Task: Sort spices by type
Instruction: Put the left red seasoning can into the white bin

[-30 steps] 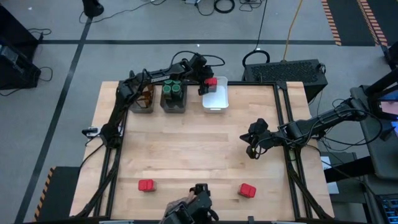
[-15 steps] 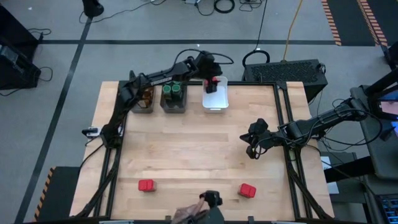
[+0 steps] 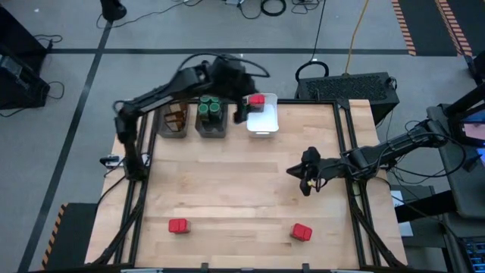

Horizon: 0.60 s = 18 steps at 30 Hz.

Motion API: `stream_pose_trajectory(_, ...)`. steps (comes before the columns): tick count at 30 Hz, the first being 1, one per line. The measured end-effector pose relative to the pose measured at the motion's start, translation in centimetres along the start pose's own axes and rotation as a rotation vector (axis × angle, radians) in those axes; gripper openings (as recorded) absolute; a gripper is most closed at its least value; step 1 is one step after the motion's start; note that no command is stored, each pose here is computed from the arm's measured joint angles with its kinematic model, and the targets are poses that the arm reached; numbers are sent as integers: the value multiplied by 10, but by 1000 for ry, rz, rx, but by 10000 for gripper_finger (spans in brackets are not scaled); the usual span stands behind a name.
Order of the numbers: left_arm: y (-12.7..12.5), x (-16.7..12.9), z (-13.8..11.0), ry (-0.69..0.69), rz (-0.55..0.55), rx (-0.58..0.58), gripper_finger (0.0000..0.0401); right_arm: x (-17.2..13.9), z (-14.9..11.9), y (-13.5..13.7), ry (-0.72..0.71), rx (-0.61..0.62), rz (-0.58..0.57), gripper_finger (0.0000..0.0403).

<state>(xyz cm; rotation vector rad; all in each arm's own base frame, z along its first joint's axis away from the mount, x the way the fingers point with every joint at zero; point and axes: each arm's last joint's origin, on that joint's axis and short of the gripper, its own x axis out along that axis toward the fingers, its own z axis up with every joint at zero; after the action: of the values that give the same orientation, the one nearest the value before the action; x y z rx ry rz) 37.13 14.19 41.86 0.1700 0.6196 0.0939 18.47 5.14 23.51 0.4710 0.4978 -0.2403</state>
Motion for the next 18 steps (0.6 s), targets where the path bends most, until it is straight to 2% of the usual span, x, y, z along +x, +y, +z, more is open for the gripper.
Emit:
stream_pose_trajectory(2,-15,-18,-1,61,-47,1,287,0,2,2,-20,11,18,0)
stream_pose_trajectory(5,-41,-40,-13,231,-140,-40,287,0,5,4,-47,20,41,0)
stream_pose_trajectory(8,-72,-57,-30,431,-239,-113,287,-1,7,7,-57,-15,81,0)
stream_pose_trajectory(12,-117,-82,-44,606,-297,-194,287,-1,6,8,-29,-83,121,0)
stream_pose_trajectory(15,-149,-100,-52,665,-293,-320,287,-1,5,9,-10,-112,153,0)
stream_pose_trajectory(18,-175,-114,-59,711,-246,-517,287,-1,5,9,-3,-128,164,0)
